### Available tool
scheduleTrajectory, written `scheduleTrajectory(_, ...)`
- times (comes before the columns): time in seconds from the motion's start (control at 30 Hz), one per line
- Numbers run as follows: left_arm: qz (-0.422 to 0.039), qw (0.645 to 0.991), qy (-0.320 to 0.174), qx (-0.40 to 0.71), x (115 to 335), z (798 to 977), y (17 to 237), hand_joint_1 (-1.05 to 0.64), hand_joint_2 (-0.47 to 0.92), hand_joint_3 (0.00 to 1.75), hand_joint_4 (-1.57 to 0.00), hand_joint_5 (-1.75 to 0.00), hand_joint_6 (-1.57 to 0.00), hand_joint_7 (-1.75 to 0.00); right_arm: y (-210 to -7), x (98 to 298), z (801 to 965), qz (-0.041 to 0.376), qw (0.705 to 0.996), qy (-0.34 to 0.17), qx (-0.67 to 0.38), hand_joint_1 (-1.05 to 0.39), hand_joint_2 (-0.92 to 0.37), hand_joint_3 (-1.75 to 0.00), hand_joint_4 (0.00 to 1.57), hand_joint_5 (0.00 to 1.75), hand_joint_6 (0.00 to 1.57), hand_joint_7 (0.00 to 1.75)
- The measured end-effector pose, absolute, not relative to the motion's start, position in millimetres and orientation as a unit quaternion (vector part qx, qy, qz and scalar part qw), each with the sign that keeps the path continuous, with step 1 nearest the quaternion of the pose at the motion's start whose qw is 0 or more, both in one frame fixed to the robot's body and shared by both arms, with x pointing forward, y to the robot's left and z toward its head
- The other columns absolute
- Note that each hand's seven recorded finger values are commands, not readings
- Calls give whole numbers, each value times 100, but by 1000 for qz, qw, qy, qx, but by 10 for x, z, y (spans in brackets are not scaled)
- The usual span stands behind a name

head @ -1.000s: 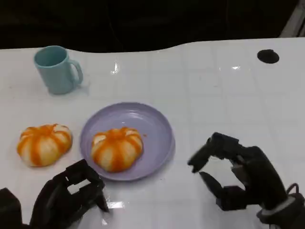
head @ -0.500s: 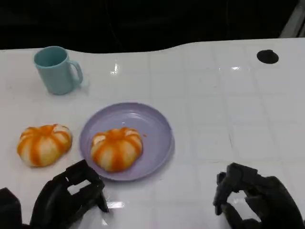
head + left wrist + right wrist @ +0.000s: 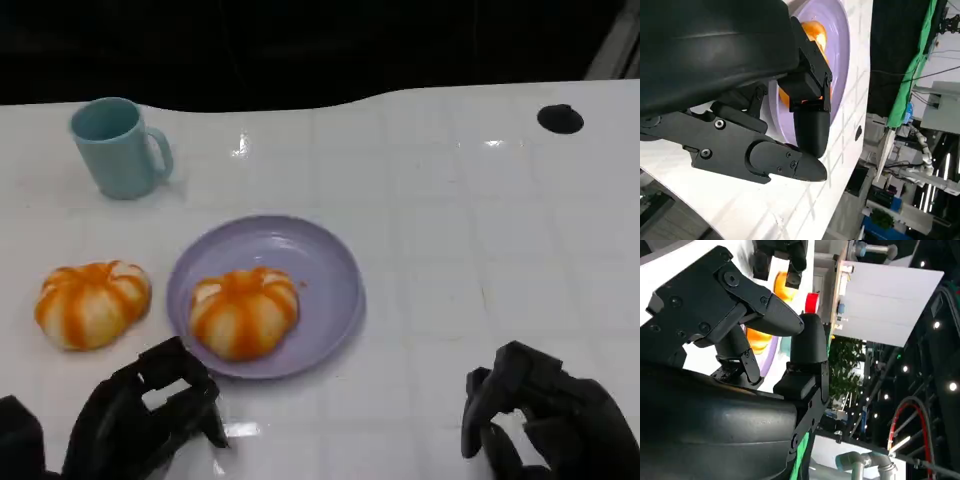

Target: Grasp the bread from the table and place it into the plate.

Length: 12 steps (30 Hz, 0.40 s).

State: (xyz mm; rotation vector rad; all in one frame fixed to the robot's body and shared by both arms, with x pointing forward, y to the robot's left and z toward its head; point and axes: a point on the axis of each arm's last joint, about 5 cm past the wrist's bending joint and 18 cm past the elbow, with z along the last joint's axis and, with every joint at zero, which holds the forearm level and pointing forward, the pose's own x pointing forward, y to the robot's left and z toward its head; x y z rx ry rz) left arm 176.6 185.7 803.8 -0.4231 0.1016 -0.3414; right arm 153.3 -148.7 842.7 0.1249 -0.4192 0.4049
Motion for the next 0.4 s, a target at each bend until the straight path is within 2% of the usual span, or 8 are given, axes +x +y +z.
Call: scheduleTrajectory(0.4,-168,961,50,-212,1764,8023,1907,-57,92,8,-78,-166,-71,-137,-1469,1555,8430,177,959,-208,72,-24,-46,-124,76,175,68,157)
